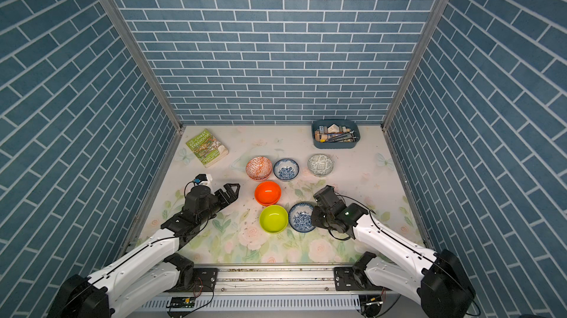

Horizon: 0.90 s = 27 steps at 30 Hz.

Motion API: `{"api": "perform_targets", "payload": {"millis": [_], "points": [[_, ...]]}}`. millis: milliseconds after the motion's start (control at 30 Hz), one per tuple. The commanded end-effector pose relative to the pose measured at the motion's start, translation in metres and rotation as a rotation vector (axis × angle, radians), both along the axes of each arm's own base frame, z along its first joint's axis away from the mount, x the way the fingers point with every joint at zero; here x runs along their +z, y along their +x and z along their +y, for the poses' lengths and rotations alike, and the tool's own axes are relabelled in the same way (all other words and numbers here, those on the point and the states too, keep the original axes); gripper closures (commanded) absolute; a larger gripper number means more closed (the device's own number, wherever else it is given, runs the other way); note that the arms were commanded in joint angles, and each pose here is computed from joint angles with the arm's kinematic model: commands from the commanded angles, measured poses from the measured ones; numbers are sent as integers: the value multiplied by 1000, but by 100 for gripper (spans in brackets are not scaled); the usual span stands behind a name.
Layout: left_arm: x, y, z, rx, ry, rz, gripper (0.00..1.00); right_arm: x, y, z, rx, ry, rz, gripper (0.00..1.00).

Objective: Stack the bowls
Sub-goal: Pick up the bowl from the center of the board.

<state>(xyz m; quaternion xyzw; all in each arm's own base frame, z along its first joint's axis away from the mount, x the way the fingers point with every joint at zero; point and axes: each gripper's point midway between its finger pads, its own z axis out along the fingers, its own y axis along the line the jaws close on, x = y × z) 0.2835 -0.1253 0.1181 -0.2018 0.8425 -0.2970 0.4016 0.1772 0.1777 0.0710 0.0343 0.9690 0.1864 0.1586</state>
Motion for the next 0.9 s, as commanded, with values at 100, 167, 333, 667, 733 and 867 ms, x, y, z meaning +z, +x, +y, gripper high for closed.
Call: {"api": "perform_targets", "payload": {"millis": [100, 167, 333, 667, 733, 867], "points": [[2, 2, 0, 2, 3, -6, 0, -14, -3, 1, -2, -29, 24, 68], [3, 3, 0, 4, 3, -9, 0, -16, -2, 0, -2, -40, 23, 71], [2, 3, 0, 6, 5, -6, 0, -16, -1, 1, -1, -50, 21, 84], [2, 3, -1, 3, 4, -5, 0, -3, 5, -3, 3, -85, -2, 100], [1, 3, -1, 2, 4, -3, 0, 8, 8, 0, 3, -70, -23, 100], [1, 3, -1, 1, 4, -3, 0, 31, 16, 8, 6, -29, -64, 100]]}}
